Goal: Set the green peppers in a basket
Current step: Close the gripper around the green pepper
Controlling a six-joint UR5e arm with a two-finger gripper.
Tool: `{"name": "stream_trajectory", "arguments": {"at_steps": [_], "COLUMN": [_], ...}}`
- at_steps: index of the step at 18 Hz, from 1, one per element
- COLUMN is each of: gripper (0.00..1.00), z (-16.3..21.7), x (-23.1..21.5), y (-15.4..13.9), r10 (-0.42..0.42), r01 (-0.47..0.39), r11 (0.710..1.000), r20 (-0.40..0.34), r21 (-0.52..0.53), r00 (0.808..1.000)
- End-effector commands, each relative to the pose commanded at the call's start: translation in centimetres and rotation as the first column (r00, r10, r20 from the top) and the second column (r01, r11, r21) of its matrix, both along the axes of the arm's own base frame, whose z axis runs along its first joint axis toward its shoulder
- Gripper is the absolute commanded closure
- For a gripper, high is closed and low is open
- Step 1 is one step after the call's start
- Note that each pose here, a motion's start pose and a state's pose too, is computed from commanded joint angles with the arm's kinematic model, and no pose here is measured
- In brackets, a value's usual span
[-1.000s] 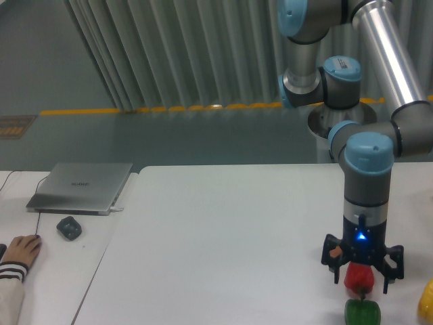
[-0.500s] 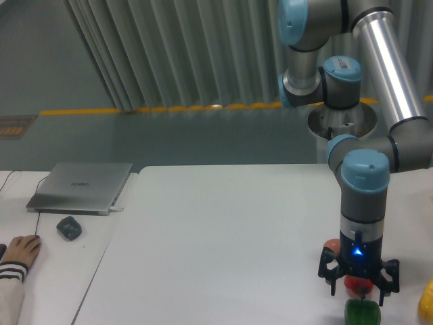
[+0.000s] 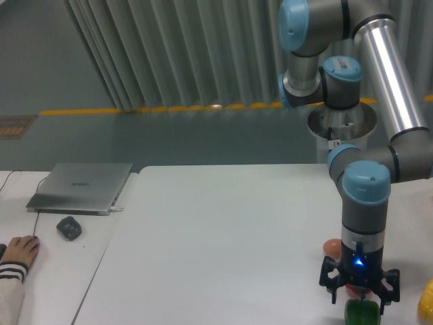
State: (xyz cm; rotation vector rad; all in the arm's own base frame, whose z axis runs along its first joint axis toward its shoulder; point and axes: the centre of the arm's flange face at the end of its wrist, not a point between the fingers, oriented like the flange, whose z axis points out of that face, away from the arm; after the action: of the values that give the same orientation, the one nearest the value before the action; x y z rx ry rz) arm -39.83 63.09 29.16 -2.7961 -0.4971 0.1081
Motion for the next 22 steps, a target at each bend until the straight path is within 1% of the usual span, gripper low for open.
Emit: {"name": "stream_trajectory", "arguments": {"at_steps": [6,7,8,10,11,12,13,14,16,17,20,21,22], "gripper": [0.00,0.03,0.11,0.22,0.25,0.30,0.38,0.41,0.43,0.45,0.45,0.45,0.45], "z": [-0.4,-0.4,-0.4,-0.4,-0.5,-0.5,-0.5,-0.4,0.3,1.2,4.5,5.2,5.9], "x": [0.1,0.1,0.1,0.1,0.1,0.1,0.1,0.2,0.2,0.0,0.2,0.2,0.3], "y": [-0.1,-0.1,-0.1,-0.1,-0.2,-0.2,-0.2,-0.2,-0.3,-0.4,-1.3,-1.7,-2.1], "r10": [-0.004,-0.006,-0.004,-0.006,-0.006,-0.004,-0.001,-0.004,-0.005,0.004,-0.008,-0.031,-0.074], "r01": [0.004,0.006,0.004,0.006,0.006,0.004,0.002,0.004,0.005,-0.004,0.009,0.033,0.075], "r11": [1.000,1.000,1.000,1.000,1.000,1.000,1.000,1.000,1.000,1.000,0.999,0.999,0.997], "r20": [0.004,0.005,0.005,0.005,0.006,0.006,0.007,0.006,0.000,-0.006,-0.039,-0.054,-0.070], "r21": [-0.006,-0.007,-0.007,-0.007,-0.009,-0.008,-0.008,-0.008,-0.001,0.009,0.033,0.033,0.021], "r00": [1.000,1.000,1.000,1.000,1.000,1.000,1.000,1.000,1.000,1.000,0.999,0.998,0.995]}}
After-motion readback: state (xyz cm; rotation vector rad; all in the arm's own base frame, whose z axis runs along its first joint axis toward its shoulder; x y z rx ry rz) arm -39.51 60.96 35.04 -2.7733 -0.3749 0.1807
